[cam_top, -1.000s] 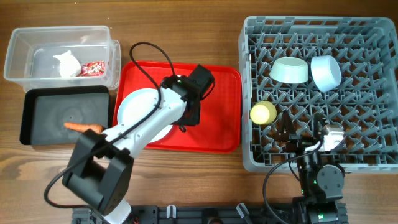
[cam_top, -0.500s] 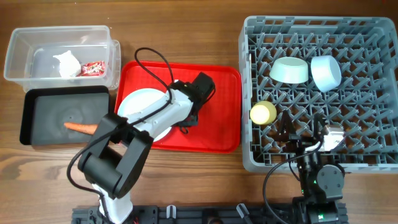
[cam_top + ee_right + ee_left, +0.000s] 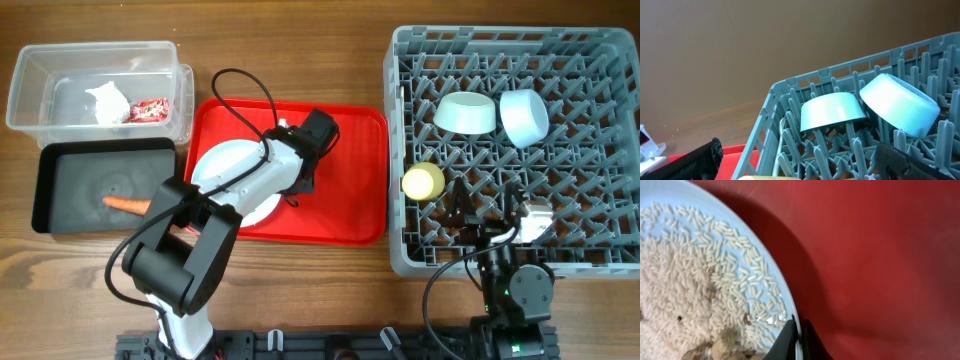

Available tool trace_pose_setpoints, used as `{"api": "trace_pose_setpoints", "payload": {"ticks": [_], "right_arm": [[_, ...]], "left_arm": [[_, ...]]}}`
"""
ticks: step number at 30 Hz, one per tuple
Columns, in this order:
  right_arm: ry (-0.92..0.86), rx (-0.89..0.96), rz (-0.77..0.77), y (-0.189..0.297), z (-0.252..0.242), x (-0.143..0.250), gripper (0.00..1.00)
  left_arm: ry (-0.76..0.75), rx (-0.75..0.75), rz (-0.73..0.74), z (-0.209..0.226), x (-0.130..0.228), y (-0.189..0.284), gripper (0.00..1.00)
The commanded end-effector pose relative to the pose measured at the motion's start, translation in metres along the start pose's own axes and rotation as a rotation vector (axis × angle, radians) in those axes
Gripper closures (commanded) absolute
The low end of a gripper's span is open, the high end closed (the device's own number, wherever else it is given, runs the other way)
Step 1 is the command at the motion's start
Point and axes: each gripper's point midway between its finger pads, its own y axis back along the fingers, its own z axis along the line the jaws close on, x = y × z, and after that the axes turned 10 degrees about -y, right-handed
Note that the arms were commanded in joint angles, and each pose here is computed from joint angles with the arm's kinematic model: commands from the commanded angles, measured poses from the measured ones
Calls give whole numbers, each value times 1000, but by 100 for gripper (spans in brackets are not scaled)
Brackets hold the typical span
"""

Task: Sort waste into correct bins and load items into the dishwasher rack
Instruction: 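Grasp the rim of the food plate with the left gripper and lift, then tilt the plate over the black tray to dump the food scraps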

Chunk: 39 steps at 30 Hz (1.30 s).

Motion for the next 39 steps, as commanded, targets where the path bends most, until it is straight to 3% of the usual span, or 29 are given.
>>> {"api": "trace_pose_setpoints", "payload": {"ticks": [1,10,16,23,26,36,39], "right_arm": [[-8,-17,0,0,3,0,0],[-8,-17,0,0,3,0,0],[-8,-17,0,0,3,0,0],[-8,-17,0,0,3,0,0],[-8,-17,0,0,3,0,0],[-8,-17,0,0,3,0,0],[-8,-17,0,0,3,0,0]], "left_arm": [[-49,-49,-34,14,-16,28,96],[-35,-42,-82,31,-46,109,96],[-104,-53,-76,35,-46,116,96],[-97,-97,39,67,-18,121,96],[-43,-42,90,83,-7,123,96],[130,344,131,126,-3,117,96],[206,389,128,147,-1,113,96]]}}
